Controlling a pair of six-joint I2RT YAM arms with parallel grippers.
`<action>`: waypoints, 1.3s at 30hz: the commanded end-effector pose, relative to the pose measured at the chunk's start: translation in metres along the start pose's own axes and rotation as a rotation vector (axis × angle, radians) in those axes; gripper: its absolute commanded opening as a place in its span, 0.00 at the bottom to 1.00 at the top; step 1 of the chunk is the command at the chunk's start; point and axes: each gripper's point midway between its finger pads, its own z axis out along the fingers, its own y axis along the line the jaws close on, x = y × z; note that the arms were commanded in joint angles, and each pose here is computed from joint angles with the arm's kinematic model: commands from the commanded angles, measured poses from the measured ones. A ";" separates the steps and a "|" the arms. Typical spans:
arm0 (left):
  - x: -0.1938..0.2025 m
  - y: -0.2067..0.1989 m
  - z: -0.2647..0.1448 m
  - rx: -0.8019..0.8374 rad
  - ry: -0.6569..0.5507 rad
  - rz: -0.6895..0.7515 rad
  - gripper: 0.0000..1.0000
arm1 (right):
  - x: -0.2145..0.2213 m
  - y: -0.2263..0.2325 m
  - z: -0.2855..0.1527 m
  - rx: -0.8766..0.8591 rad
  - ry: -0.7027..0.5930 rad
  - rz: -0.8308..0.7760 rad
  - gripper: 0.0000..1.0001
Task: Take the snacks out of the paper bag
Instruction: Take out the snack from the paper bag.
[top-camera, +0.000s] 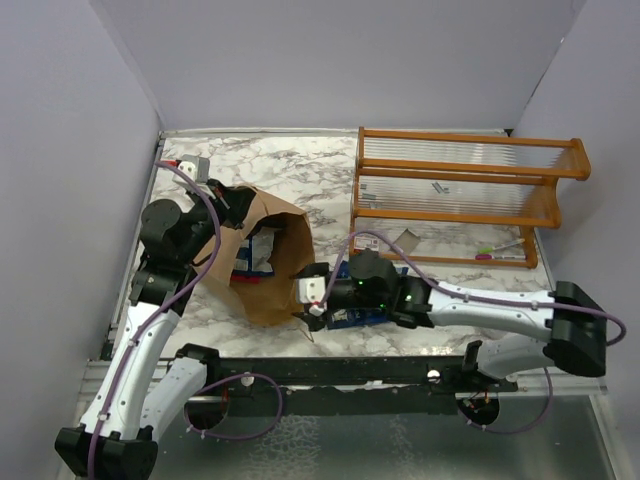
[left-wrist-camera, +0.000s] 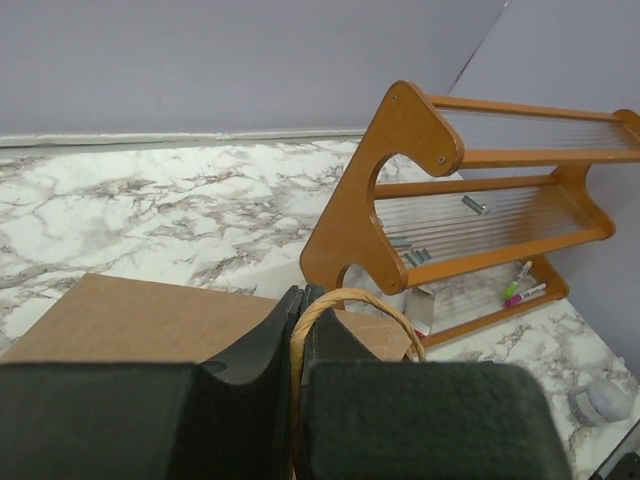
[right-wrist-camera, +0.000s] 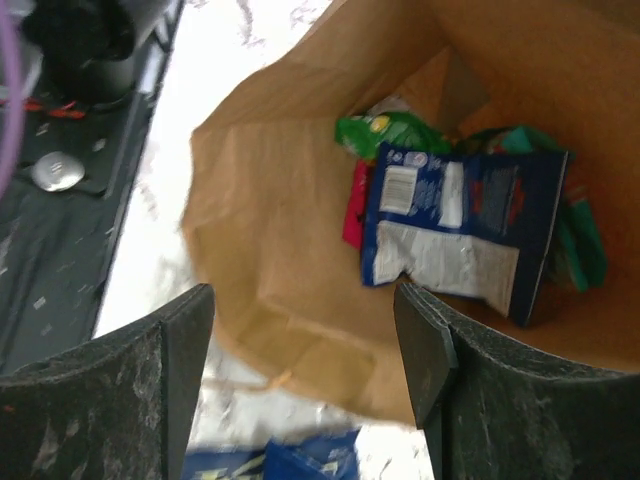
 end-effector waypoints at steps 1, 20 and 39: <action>-0.023 -0.018 -0.004 0.064 -0.048 0.038 0.00 | -0.021 -0.066 0.032 0.293 -0.042 -0.112 0.75; -0.030 -0.035 -0.009 0.128 -0.060 0.067 0.00 | 0.060 -0.136 0.117 0.435 0.162 -0.276 0.82; -0.029 -0.034 -0.010 0.117 -0.058 0.061 0.00 | 0.107 -0.165 0.152 0.438 0.222 -0.306 0.82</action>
